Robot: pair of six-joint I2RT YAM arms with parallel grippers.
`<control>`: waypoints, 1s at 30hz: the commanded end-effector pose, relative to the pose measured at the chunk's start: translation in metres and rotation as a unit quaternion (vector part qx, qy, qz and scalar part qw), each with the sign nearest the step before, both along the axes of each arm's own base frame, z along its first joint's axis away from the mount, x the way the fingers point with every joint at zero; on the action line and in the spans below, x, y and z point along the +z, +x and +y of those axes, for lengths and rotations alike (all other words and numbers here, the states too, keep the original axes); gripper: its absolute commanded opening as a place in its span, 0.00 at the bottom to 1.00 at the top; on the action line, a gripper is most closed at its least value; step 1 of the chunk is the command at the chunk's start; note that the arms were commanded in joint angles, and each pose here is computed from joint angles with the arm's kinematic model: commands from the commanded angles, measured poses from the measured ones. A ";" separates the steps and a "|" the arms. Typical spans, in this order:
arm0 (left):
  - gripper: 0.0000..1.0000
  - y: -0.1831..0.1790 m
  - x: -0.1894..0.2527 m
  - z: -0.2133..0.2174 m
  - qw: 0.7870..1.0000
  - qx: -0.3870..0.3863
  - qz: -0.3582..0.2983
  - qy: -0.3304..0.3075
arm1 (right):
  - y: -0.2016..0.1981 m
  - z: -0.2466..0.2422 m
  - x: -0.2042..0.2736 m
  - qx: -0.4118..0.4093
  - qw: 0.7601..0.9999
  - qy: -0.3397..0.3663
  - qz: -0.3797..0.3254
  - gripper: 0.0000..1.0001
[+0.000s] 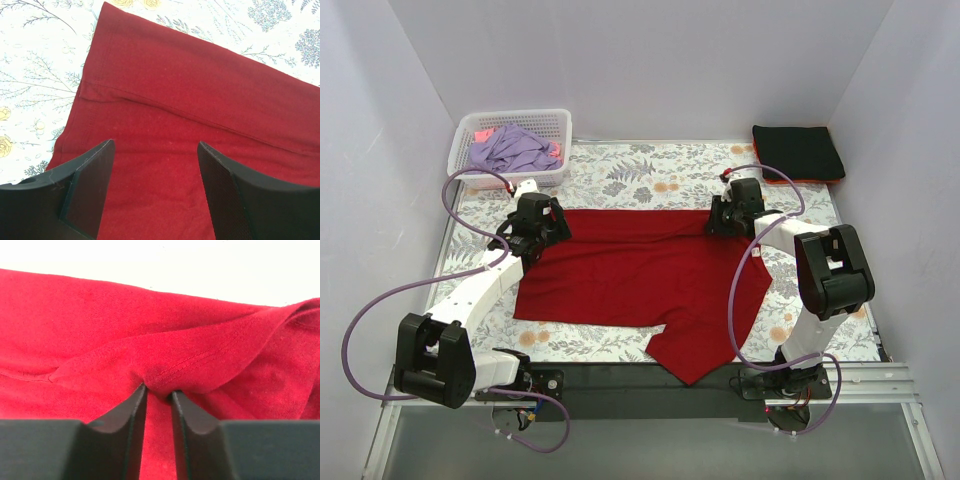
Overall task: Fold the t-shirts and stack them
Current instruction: Fold the tshirt
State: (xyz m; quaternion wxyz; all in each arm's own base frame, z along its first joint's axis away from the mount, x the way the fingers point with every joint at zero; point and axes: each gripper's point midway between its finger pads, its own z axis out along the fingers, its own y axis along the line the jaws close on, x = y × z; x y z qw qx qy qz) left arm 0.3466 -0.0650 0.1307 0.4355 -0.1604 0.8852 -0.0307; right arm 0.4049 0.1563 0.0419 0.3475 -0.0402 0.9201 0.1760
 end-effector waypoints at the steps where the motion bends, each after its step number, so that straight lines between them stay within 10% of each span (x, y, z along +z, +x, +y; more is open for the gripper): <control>1: 0.66 0.004 0.006 -0.001 1.000 -0.004 -0.011 0.002 | 0.012 0.006 0.018 0.001 0.999 0.025 -0.030 0.30; 11: 0.66 0.004 0.007 -0.001 1.000 -0.005 -0.011 0.002 | -0.006 0.007 0.030 -0.001 0.998 0.054 -0.025 0.08; 30: 0.66 0.003 0.006 -0.003 1.000 -0.008 -0.008 -0.001 | -0.065 0.025 0.044 0.034 0.990 0.128 0.055 0.08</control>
